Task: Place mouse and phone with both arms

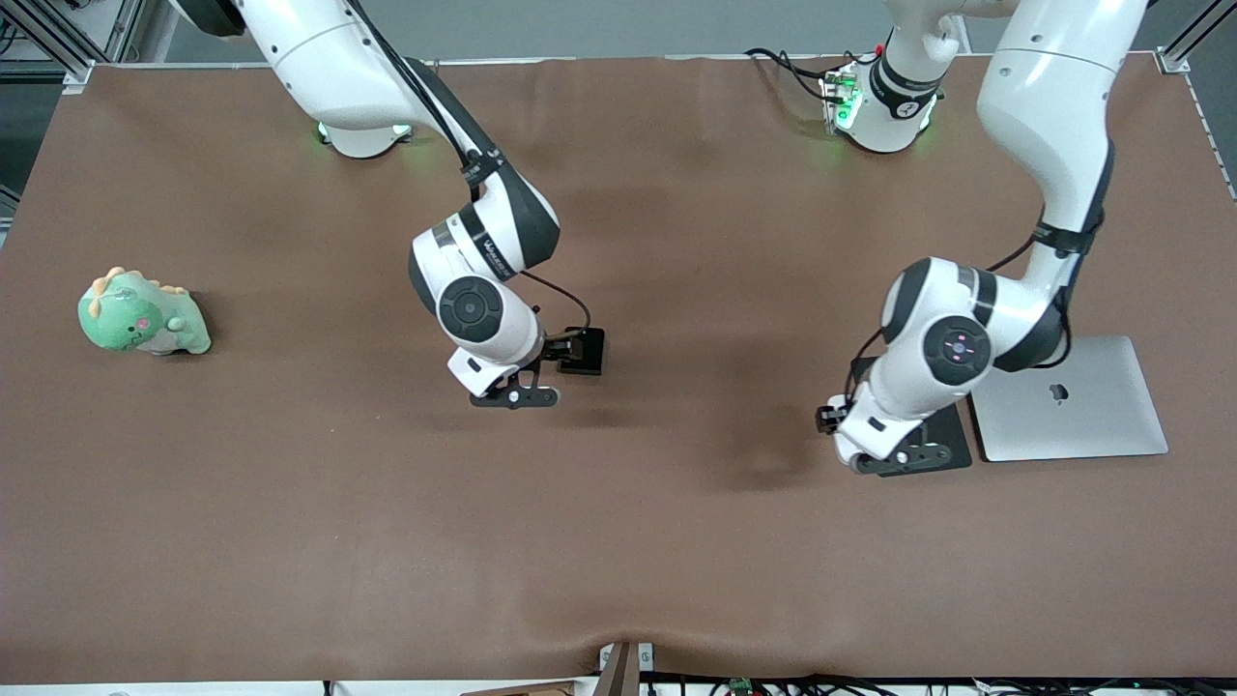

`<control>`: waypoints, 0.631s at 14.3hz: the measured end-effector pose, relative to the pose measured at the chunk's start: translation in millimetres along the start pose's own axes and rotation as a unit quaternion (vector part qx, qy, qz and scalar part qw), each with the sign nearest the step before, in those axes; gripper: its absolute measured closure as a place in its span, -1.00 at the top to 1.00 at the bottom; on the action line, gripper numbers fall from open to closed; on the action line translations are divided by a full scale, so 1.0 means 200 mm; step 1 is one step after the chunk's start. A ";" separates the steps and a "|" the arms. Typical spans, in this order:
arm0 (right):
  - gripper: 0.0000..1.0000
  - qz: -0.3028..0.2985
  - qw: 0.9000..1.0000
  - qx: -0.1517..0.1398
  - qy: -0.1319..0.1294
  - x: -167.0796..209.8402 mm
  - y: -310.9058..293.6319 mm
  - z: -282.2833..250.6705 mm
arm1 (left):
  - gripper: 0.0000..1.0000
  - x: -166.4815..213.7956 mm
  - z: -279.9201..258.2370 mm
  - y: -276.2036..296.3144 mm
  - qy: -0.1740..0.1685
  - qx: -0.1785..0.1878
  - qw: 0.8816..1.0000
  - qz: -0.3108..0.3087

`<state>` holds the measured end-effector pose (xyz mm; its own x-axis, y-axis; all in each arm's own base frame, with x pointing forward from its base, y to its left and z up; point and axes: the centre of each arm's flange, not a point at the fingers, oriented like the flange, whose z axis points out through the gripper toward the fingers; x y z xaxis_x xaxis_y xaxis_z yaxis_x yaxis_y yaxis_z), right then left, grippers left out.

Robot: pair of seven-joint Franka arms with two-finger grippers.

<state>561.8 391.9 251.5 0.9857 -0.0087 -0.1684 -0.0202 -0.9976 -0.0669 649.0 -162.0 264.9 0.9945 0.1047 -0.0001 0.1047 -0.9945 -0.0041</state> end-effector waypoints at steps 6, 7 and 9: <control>1.00 0.014 1.000 0.000 0.008 -0.04 -0.11 0.20 | 0.24 0.07 0.18 -0.33 -0.022 0.021 0.999 -0.012; 1.00 0.014 1.000 0.000 0.008 -0.04 -0.12 0.21 | 0.24 0.06 0.21 -0.35 -0.027 0.022 0.999 -0.014; 1.00 0.021 1.000 -0.001 0.009 -0.06 -0.15 0.26 | 0.24 0.05 0.25 -0.39 -0.035 0.023 0.999 -0.017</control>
<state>541.1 425.2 205.4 0.9869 -0.0508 -0.1534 -0.0603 -0.9965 -0.0583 651.2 -83.1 215.6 0.9878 0.1399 -0.0689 0.1364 -0.9893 -0.0520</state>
